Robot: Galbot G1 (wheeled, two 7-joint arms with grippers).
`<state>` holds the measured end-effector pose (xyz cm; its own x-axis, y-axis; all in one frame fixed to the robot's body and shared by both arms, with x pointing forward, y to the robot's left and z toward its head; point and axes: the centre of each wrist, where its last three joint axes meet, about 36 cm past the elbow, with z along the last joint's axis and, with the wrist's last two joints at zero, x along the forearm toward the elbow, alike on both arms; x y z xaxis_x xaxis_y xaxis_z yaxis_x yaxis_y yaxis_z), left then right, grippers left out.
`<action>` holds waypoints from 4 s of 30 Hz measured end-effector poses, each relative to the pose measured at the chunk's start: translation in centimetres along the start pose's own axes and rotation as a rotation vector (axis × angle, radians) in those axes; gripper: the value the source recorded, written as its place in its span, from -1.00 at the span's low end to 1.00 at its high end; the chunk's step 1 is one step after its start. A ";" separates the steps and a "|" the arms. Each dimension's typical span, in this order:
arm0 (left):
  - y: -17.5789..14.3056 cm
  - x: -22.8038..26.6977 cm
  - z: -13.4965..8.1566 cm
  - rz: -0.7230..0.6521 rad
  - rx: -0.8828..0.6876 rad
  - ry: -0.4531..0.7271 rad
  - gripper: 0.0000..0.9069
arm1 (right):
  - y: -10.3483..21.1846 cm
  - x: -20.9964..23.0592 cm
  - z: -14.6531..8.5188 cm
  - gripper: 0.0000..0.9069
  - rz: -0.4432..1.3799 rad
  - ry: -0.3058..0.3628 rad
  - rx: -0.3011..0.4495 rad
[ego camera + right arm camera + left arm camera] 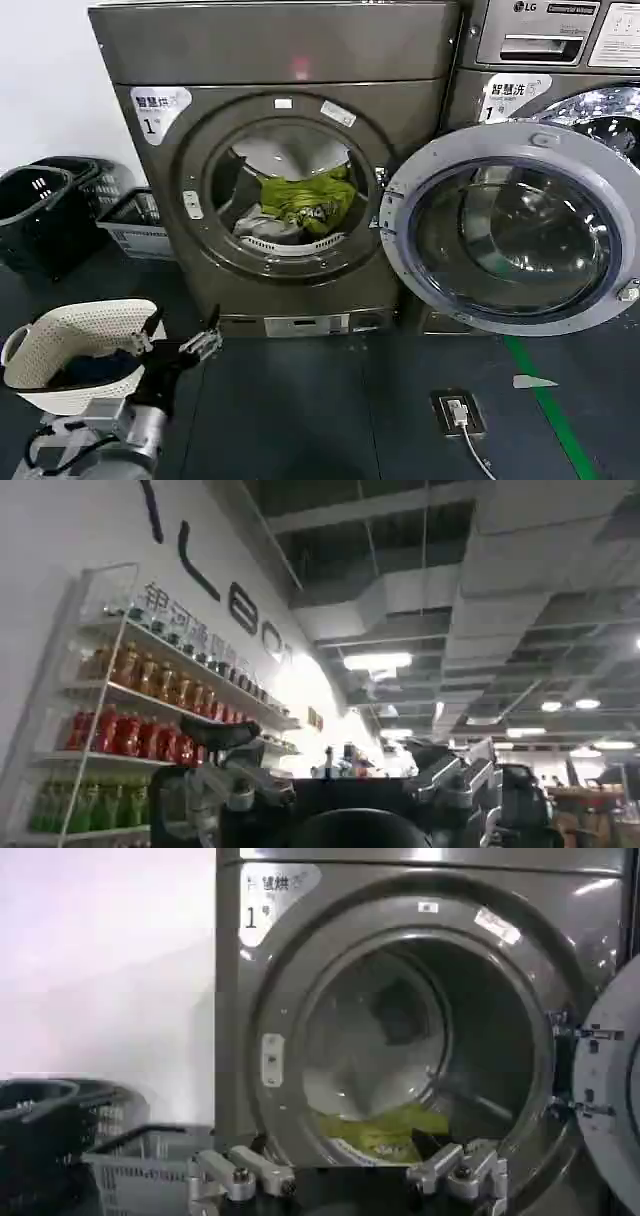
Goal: Grasp the clothes from the dryer.
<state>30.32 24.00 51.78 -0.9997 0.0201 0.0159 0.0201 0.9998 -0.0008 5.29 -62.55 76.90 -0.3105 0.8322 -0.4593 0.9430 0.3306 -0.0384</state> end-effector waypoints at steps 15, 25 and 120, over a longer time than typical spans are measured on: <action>0.0 -0.1 -0.1 0.001 0.001 -0.007 1.00 | 0.2 0.4 0.5 1.00 -0.055 -0.036 -0.009; -0.1 -0.4 0.1 0.004 0.003 -0.004 1.00 | 0.3 0.4 0.7 1.00 -0.065 -0.041 -0.012; 0.4 -0.9 0.0 -0.005 -0.004 -0.027 1.00 | 1.7 0.8 1.7 1.00 -0.173 -0.160 -0.009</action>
<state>31.21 24.43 51.80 -0.9998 0.0150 -0.0113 0.0150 0.9999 0.0034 6.86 -62.06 74.99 -0.4436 0.6817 -0.5818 0.8760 0.4668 -0.1209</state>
